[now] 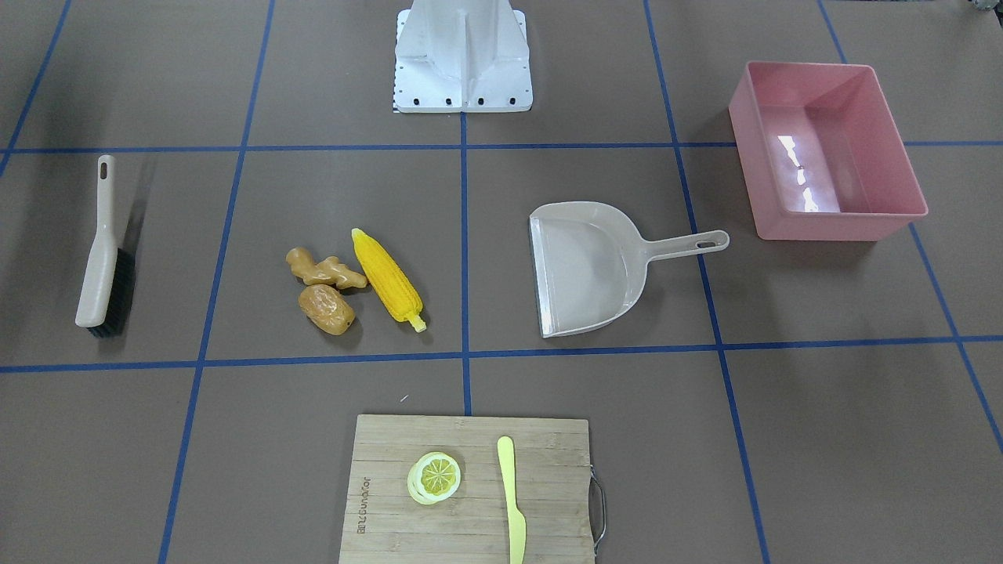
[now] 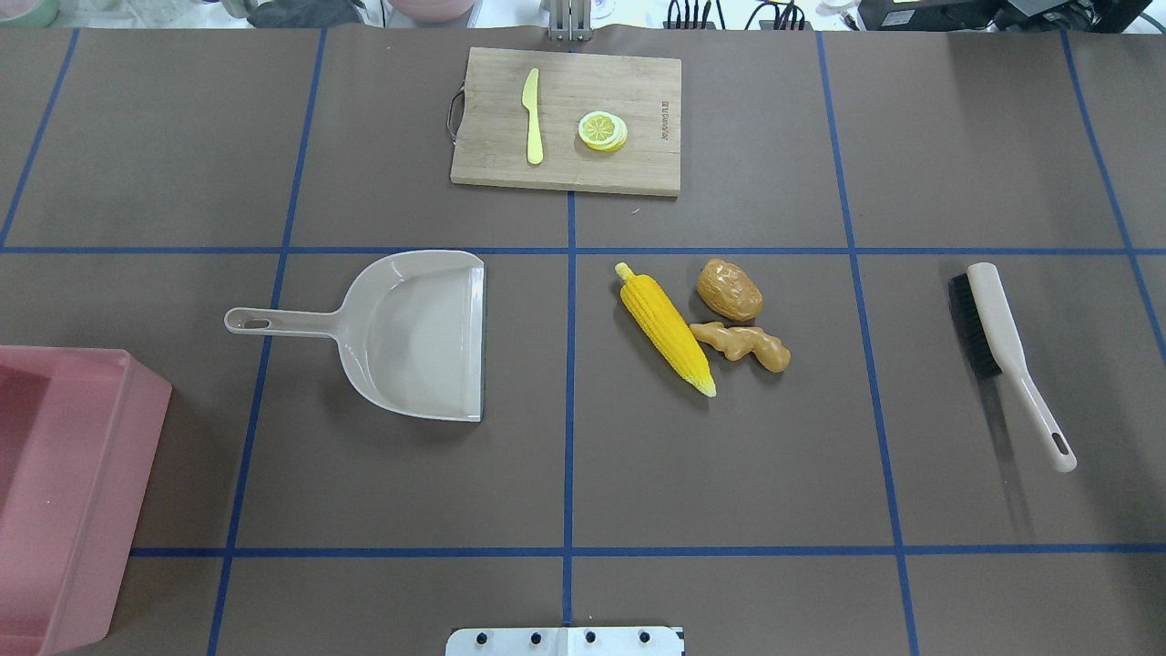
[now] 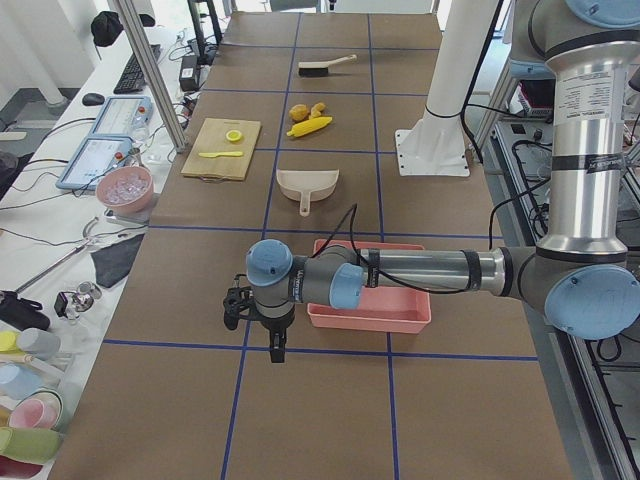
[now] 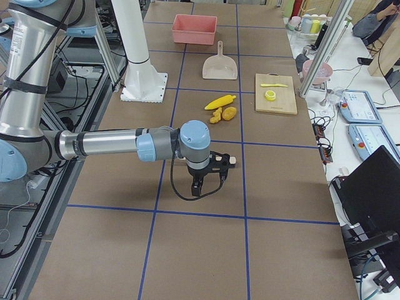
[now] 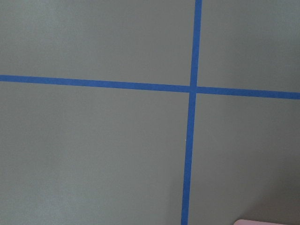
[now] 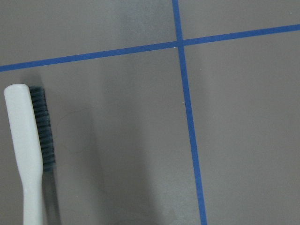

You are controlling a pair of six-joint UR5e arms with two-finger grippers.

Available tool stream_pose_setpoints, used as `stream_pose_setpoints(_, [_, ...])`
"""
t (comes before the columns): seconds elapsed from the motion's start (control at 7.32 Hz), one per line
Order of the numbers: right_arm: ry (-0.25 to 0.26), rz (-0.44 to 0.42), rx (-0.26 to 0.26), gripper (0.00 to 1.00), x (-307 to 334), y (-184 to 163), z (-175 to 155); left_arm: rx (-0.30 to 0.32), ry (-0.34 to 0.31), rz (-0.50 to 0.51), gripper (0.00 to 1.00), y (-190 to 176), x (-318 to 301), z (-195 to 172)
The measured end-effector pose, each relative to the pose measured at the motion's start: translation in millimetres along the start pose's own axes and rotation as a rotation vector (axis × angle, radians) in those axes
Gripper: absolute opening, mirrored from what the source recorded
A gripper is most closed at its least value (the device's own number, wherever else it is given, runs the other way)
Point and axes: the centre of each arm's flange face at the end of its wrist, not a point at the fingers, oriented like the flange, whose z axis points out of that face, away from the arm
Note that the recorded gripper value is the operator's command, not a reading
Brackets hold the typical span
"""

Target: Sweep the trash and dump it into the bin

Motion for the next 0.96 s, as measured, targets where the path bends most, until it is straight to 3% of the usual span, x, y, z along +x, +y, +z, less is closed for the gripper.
stream_pose_setpoints(0.41, [-0.006,0.020,-0.063,1.00,-51,31,8,0.023,0.003,0.013,0.99,-7,10,-14])
stream_pose_setpoints(0.68, [0.019,0.020,-0.099,1.00,-87,48,17,0.052,0.006,0.011,0.99,-12,38,-59])
stream_pose_setpoints(0.96, [0.078,-0.018,-0.147,1.00,-120,64,40,0.040,0.004,0.008,0.99,-36,88,-108])
